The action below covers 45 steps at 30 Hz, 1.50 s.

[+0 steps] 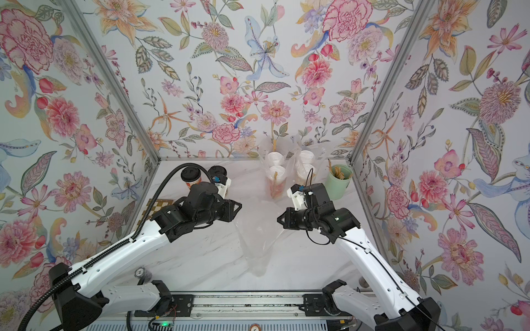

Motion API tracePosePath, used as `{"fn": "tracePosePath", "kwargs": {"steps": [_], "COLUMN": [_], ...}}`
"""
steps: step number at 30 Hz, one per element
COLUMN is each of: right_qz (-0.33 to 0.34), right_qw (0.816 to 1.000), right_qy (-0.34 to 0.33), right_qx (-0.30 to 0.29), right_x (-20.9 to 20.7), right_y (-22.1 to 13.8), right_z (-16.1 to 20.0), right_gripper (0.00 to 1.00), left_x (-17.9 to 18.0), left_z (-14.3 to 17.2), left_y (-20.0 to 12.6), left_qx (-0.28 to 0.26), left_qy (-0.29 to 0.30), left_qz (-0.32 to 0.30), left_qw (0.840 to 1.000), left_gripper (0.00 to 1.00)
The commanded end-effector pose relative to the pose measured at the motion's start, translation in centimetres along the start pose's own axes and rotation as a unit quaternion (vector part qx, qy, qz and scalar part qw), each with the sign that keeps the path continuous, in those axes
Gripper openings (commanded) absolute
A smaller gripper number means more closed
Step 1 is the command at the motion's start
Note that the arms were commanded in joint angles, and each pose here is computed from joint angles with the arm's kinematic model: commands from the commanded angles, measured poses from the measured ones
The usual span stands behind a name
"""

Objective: Pack milk tea into plastic carrier bags
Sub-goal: Adjust the plastic carrier bag at the center of the board, then pick up the milk tea cup at the center of the board.

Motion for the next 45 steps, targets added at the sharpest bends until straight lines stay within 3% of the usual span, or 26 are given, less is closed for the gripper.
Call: {"fn": "tracePosePath", "kwargs": {"steps": [1,6,11,22,35,45], "right_qz": [-0.013,-0.015,-0.016,-0.017,-0.022,-0.020], "right_qw": [1.000,1.000,1.000,1.000,1.000,1.000], "right_qy": [-0.001,-0.002,-0.005,-0.006,-0.011,-0.011], "right_qx": [-0.001,-0.002,-0.002,-0.003,-0.003,-0.002], "right_x": [0.4,0.5,0.7,1.0,1.5,1.5], "right_y": [0.3,0.3,0.3,0.5,0.7,0.8], "right_z": [-0.1,-0.1,-0.1,0.0,-0.1,-0.2], "right_gripper": [0.00,0.00,0.00,0.00,0.00,0.00], "left_x": [-0.2,-0.4,0.6,6.0,13.9,16.4], "left_z": [-2.4,-4.2,-6.3,-10.4,-12.2,-12.3], "left_y": [-1.3,-1.8,-1.4,1.5,5.7,9.2], "left_qx": [-0.036,-0.050,-0.063,-0.076,-0.038,-0.021], "left_qy": [0.018,0.042,0.071,0.055,0.033,-0.002], "left_qz": [-0.022,-0.048,-0.125,-0.233,-0.322,-0.324], "left_qw": [0.999,0.997,0.988,0.968,0.945,0.946], "left_gripper": [0.39,0.43,0.47,0.58,0.77,0.85]}}
Point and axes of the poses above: each gripper's point midway between its finger pads, its own y axis out along the fingers, its own x axis along the line the jaws close on, z = x × y, the point moved 7 cm from there along -y, back along the fingers, and after that the axes turned 3 degrees about y, right-handed, at the moved point
